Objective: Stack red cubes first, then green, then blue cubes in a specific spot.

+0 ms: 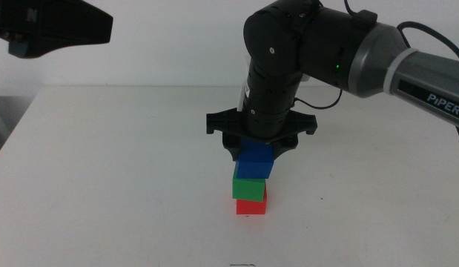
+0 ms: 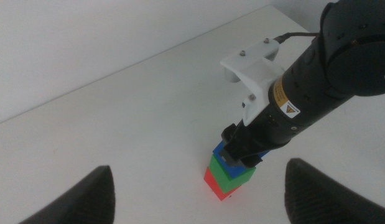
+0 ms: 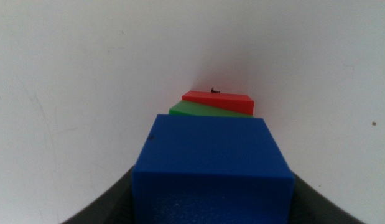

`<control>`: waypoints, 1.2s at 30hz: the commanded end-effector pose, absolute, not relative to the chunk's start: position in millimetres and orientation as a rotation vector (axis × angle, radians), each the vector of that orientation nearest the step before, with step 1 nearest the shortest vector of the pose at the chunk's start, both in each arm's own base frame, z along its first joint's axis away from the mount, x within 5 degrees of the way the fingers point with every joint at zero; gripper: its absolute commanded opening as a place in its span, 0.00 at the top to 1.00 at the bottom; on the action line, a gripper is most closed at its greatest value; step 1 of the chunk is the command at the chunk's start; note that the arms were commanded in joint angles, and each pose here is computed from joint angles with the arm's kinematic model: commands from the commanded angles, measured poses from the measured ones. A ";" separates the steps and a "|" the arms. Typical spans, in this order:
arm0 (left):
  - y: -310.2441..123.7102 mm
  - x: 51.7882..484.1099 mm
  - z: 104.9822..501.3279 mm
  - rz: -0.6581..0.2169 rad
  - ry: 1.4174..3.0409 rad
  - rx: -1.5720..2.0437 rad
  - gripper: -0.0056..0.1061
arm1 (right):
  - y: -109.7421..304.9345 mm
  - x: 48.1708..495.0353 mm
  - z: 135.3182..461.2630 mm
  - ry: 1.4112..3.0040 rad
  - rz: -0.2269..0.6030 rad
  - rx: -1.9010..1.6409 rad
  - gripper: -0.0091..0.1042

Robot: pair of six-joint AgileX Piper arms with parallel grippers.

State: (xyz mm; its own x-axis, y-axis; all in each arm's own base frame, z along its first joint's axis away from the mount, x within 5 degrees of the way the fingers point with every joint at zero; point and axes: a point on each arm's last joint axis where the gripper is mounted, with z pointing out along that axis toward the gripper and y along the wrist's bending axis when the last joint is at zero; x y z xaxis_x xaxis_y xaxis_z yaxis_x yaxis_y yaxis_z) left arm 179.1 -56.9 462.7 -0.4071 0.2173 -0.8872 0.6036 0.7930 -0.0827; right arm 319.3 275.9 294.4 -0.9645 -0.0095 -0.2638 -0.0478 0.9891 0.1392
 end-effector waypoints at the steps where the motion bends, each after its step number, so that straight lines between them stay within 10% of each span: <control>1: -58.9 175.4 476.8 -0.522 1.900 0.567 0.11 | 269.6 313.7 327.6 2.780 0.265 -0.069 0.47; 15: -58.9 175.4 476.8 -0.522 1.900 0.567 0.11 | 268.1 313.6 337.4 2.734 0.317 -0.088 0.31; 36: -58.9 175.4 476.8 -0.522 1.900 0.567 0.11 | 98.1 232.6 502.3 2.283 0.278 -0.336 0.31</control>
State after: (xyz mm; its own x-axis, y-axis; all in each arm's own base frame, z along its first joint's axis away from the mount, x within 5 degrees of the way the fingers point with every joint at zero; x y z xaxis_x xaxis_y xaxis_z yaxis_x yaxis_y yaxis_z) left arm 179.1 -56.9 462.7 -0.4071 0.2173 -0.8872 0.6036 0.7930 -0.0827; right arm 258.2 114.4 477.3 -0.7110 -0.1211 -0.6927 -0.2910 0.9474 0.1331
